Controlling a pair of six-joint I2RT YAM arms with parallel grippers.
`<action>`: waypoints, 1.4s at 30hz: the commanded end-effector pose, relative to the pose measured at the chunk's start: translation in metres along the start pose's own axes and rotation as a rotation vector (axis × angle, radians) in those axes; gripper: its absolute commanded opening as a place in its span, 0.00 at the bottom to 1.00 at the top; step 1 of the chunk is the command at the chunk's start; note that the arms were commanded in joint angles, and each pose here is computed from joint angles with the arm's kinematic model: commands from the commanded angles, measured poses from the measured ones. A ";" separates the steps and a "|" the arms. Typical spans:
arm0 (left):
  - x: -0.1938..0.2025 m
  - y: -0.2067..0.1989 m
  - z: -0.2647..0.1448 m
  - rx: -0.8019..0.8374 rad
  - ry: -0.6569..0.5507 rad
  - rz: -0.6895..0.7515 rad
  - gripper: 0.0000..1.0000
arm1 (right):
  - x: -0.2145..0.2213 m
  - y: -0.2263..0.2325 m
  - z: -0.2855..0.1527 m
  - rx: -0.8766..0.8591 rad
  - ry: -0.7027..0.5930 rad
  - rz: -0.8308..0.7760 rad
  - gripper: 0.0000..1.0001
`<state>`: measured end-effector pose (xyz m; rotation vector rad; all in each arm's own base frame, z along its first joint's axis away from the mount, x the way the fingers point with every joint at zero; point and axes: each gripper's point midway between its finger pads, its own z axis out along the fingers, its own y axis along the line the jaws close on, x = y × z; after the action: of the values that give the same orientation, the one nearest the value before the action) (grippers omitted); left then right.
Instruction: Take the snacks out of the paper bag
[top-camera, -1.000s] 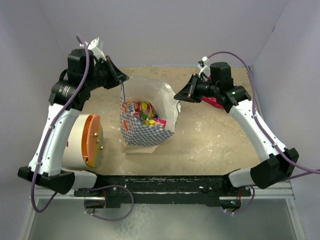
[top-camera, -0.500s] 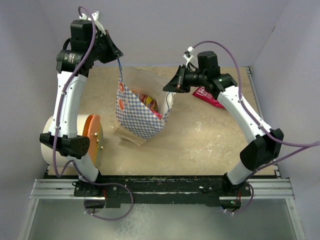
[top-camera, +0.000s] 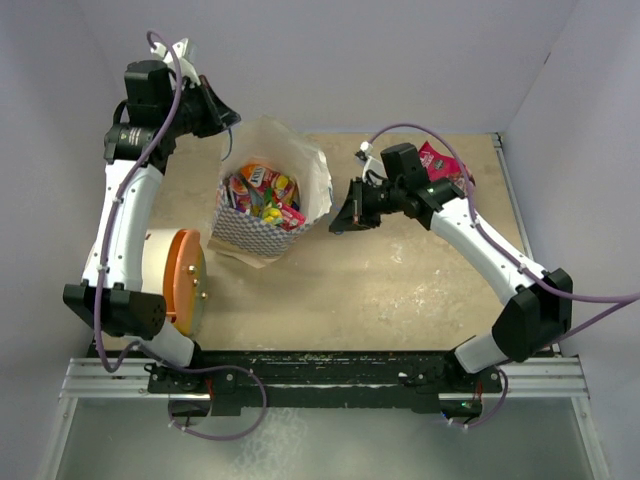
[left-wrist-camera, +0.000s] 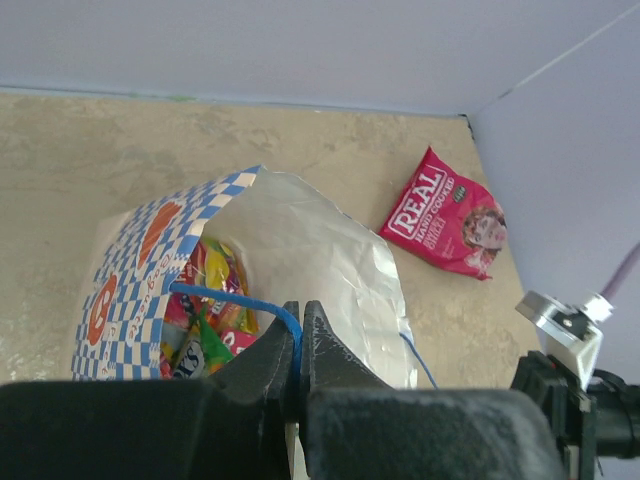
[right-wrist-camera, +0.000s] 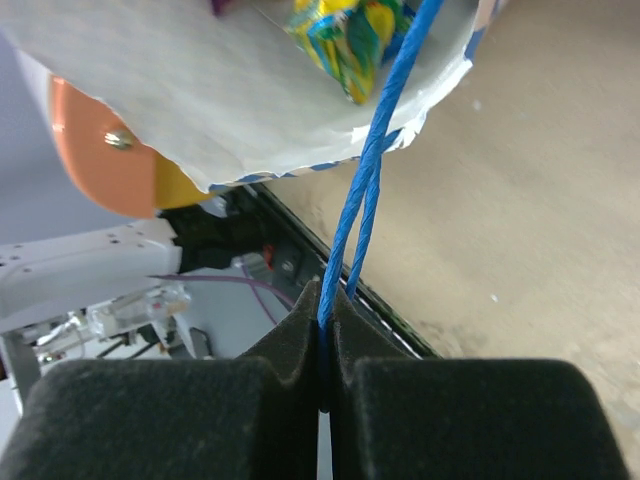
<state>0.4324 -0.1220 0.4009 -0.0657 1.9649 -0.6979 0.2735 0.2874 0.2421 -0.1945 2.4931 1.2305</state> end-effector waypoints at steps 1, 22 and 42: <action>-0.017 -0.064 -0.044 0.285 -0.120 0.113 0.00 | 0.032 -0.025 -0.013 0.087 0.053 -0.034 0.02; 0.115 -0.218 -0.040 0.802 0.205 -0.043 0.00 | 0.112 -0.079 -0.045 0.257 0.111 0.033 0.05; 0.102 -0.208 -0.062 0.716 0.081 -0.050 0.00 | -0.035 -0.002 -0.095 0.266 -0.396 -0.291 0.66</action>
<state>0.2915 -0.3086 0.3945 0.3235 1.8550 -1.4053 0.2548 0.1925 0.2595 -0.0855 2.3670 0.6779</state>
